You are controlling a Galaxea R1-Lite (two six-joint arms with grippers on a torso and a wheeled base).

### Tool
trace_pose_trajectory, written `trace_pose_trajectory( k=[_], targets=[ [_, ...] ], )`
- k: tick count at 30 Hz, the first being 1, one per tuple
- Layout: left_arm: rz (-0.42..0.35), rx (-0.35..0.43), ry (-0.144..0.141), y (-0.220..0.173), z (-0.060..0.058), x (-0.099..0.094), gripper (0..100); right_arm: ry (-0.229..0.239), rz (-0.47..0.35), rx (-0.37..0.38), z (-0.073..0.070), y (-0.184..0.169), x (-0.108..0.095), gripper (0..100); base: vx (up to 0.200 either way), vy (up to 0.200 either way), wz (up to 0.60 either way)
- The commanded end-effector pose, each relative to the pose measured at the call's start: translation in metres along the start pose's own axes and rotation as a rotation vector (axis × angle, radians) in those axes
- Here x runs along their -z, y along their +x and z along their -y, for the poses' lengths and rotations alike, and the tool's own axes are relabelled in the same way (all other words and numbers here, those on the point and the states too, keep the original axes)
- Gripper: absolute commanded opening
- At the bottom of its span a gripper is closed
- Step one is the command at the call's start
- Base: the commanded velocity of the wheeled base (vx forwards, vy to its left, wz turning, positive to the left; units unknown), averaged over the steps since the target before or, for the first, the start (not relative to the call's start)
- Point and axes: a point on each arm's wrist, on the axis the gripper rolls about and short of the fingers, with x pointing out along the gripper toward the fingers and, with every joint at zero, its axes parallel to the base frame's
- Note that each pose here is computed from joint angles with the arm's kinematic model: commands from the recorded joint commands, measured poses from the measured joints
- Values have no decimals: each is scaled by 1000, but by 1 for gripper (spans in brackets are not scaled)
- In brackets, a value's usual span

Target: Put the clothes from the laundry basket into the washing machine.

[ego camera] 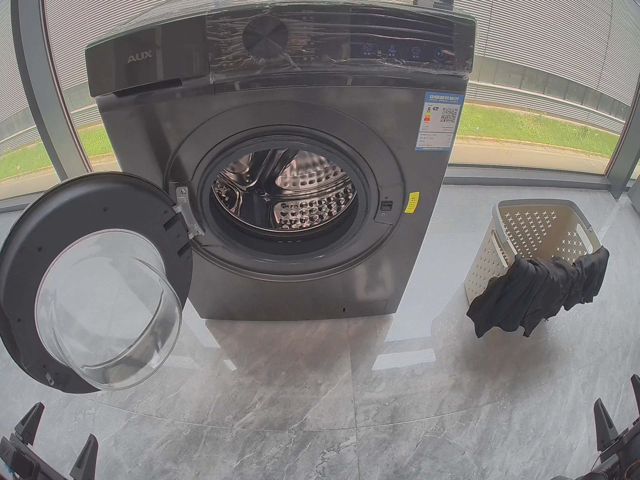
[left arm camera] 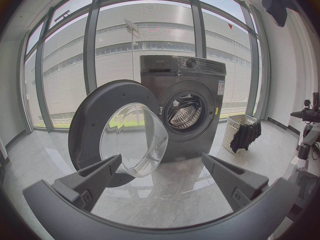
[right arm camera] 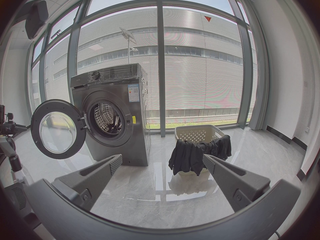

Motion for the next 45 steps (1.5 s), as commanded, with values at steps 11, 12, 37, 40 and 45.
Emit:
trace_pose_trajectory(
  k=[11,12,37,40,45],
  targets=[
    [0,0,-3,0,0,5,100,-2,-6,1,0,0,5,100,145,0,0],
    [0,0,-3,0,0,5,100,0,-6,1,0,0,5,100,200,0,0],
    [0,-3,-1,0,0,5,100,0,-6,1,0,0,5,100,0,-96,0],
    [0,-3,-1,0,0,5,100,0,-6,1,0,0,5,100,0,0,0],
    [0,-3,-1,0,0,5,100,0,-6,1,0,0,5,100,0,0,0]
  ],
)
